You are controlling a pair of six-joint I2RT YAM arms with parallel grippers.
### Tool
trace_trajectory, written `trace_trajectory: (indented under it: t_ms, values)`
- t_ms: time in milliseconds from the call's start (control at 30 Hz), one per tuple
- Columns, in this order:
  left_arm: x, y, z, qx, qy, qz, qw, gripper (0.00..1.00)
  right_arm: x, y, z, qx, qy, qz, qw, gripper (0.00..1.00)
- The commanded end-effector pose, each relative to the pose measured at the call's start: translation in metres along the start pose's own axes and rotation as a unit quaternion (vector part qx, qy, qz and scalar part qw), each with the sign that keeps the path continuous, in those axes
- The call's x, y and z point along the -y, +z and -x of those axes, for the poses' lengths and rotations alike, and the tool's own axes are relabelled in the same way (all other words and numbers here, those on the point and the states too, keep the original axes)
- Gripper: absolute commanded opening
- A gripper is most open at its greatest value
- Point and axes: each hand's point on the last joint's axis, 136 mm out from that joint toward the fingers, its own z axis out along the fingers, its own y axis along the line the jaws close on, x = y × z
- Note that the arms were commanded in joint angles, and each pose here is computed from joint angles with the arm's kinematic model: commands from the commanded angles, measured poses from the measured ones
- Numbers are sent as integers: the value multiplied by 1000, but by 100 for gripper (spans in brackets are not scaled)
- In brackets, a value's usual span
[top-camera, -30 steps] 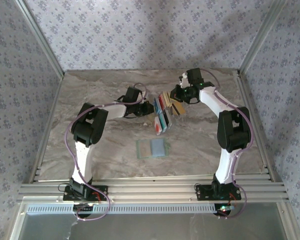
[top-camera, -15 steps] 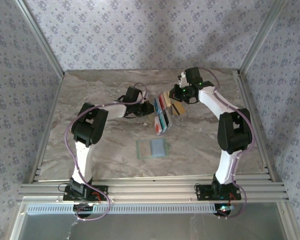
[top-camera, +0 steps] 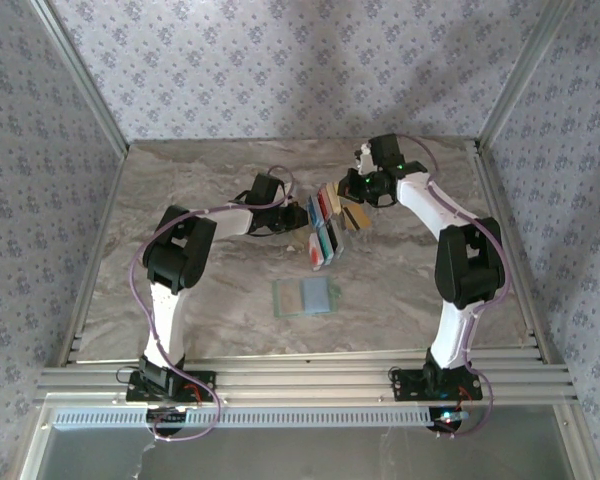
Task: Put the credit cards into the card holder
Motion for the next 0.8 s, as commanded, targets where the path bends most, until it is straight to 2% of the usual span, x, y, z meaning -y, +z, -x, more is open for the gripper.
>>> trace_trajectory:
  t_ms: [0,133,400,533,667,767]
  values:
    - [5,5,-3,-13,7,-9,1000,14,-11,-13,2,10,-20,-19,1000,0]
    - [4,5,-3,-14,5,-8,1000,14,-10,3,-10,-35,-23,-8,999,0]
    - [4,4,-3,-14,6,-8,1000,14,-26,-1,-10,-39,-23,49,998,0]
    - [5,4,-3,-14,6,-10,1000,14,-9,1,-4,-22,-21,0,1000,0]
    - [6,3,-3,-13,7,-10,1000,14,-14,4,-11,-41,-31,3,999,0]
    - [5,3,-4,-14,7,-9,1000,14,-11,-1,-9,-32,-20,1,999,0]
